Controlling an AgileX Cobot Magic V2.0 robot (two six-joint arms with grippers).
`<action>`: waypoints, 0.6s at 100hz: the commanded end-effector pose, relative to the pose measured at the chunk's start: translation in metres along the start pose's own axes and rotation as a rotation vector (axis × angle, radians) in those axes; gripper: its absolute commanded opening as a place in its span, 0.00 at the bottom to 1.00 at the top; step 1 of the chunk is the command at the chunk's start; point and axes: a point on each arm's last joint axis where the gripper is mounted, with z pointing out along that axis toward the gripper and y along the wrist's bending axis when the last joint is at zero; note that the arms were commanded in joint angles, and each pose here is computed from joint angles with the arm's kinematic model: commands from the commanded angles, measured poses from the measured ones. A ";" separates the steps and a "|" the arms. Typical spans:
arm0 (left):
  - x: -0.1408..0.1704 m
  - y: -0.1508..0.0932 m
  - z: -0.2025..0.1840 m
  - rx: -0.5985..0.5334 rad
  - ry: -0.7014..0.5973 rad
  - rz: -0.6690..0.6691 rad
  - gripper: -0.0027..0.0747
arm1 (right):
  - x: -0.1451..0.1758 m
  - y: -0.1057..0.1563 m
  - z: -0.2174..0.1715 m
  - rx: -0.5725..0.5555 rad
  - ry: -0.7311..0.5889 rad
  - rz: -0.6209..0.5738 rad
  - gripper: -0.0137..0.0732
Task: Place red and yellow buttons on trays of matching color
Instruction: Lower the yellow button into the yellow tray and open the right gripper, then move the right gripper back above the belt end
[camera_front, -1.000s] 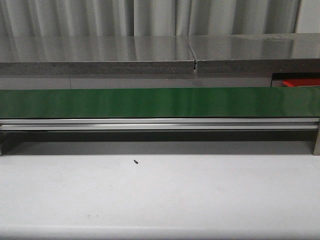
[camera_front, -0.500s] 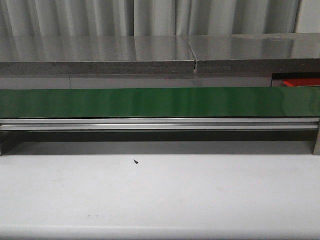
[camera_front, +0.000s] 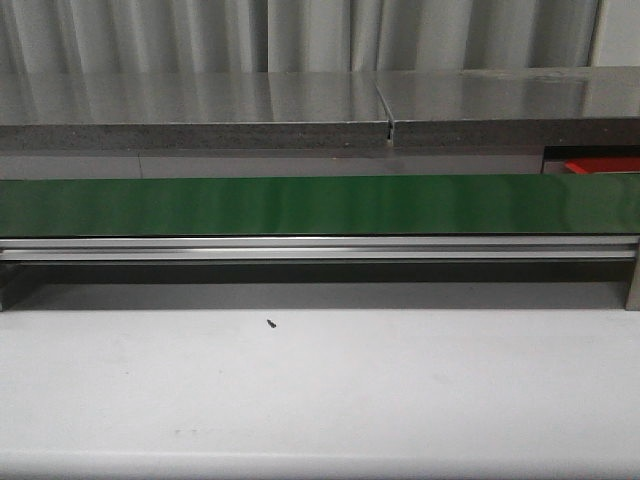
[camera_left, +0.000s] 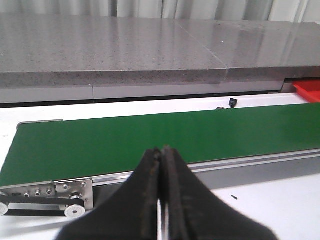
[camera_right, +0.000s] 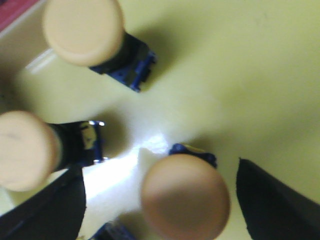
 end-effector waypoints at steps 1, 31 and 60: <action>-0.014 0.001 -0.002 -0.014 -0.083 -0.016 0.01 | -0.018 0.019 -0.032 -0.030 -0.163 -0.049 0.87; -0.014 0.001 -0.002 -0.014 -0.083 -0.016 0.01 | -0.003 0.096 -0.122 -0.225 -0.430 -0.358 0.87; -0.014 0.001 -0.002 -0.014 -0.083 -0.016 0.01 | 0.049 0.111 -0.200 -0.387 -0.569 -0.559 0.86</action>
